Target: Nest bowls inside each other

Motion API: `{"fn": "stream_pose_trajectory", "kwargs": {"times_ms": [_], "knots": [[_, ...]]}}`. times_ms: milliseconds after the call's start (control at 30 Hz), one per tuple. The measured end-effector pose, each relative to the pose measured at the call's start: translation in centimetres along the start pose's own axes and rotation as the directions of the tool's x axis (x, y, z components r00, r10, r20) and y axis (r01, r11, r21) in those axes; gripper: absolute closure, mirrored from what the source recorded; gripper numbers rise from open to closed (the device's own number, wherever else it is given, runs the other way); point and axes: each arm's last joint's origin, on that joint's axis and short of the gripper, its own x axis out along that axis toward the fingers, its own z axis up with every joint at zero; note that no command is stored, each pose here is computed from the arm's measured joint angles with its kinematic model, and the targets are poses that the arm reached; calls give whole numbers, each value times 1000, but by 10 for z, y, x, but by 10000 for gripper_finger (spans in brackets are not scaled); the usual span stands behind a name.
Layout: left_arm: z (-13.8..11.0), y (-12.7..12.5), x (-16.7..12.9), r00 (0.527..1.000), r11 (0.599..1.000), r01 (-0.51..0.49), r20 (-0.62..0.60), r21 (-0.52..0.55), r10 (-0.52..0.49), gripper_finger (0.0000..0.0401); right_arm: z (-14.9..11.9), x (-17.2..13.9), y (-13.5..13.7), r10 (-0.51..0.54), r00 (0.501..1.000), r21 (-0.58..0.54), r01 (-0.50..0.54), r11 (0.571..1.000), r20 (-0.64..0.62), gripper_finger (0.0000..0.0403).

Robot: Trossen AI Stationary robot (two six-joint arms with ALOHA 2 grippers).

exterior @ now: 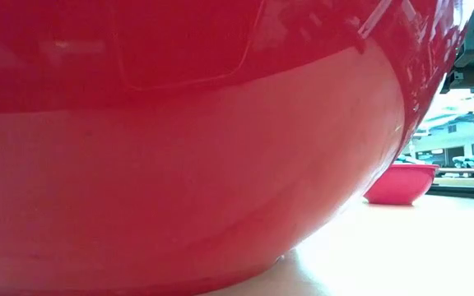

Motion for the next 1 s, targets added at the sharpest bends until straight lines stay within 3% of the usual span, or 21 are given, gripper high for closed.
{"fn": "stream_pose_trajectory", "kwargs": {"times_ms": [833, 900, 1000], "knots": [[2, 0, 0, 1000, 999, -1, 23, 34, 0, 383, 0, 0, 0, 0, 1000, 0, 0, 1000, 0, 315], [5, 0, 0, 999, 1000, -1, 54, 1, 1, 383, 1, 0, 0, 0, 1000, 3, 0, 1000, 10, 315], [16, 0, -1, 987, 995, 14, 160, -96, 1, 383, 15, -1, -1, -54, 987, 49, 47, 998, 149, 315]]}}
